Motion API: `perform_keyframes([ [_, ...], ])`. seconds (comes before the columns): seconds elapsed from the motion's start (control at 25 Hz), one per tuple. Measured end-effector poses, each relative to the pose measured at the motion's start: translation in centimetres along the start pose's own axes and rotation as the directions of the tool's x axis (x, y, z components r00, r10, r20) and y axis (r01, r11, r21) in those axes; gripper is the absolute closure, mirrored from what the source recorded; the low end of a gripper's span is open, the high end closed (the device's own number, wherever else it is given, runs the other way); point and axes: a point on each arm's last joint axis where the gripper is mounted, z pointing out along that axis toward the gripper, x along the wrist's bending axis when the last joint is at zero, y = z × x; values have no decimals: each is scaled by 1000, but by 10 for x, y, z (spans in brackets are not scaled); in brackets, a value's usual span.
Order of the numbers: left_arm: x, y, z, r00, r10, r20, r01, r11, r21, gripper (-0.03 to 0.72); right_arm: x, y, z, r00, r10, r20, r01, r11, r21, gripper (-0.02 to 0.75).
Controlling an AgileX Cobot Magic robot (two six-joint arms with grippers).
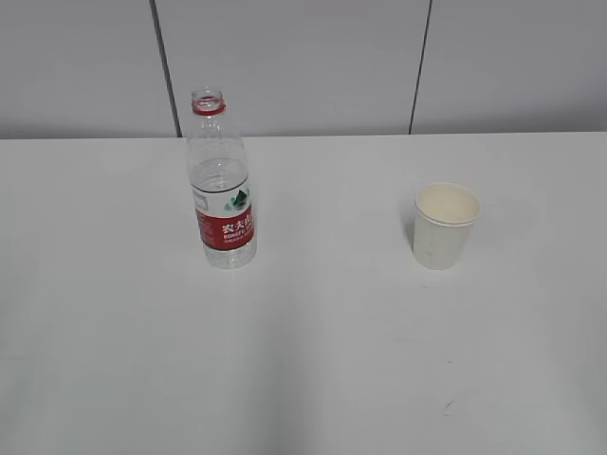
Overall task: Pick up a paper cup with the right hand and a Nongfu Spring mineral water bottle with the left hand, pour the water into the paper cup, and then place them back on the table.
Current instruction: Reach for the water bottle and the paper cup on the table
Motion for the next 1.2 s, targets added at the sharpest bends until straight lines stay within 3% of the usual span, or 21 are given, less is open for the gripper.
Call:
perform_keyframes([
  [0.56, 0, 0, 0, 1000, 0, 0, 0, 1000, 0, 126, 0, 2, 0, 1000, 1, -2, -1, 1000, -11, 148],
  [0.88, 0, 0, 0, 1000, 0, 1, 0, 1000, -2, 126, 4, 43, 24, 1000, -11, -14, 10, 996, -84, 148],
  [0.96, 1, 6, -3, 1000, 7, -15, -7, 999, -43, 126, 6, 56, 37, 1000, -16, -18, 14, 995, -100, 148],
  [1.04, 4, 19, -3, 999, 16, -41, -22, 989, -145, 126, 8, 68, 50, 1000, -21, -22, 18, 992, -124, 148],
  [1.12, 5, 39, 0, 999, 16, -51, -30, 961, -276, 126, 9, 82, 65, 999, -42, -15, 39, 986, -163, 148],
  [1.2, 5, 58, 11, 999, 15, -51, -31, 944, -330, 126, 11, 94, 80, 998, -59, -15, 55, 977, -204, 148],
])
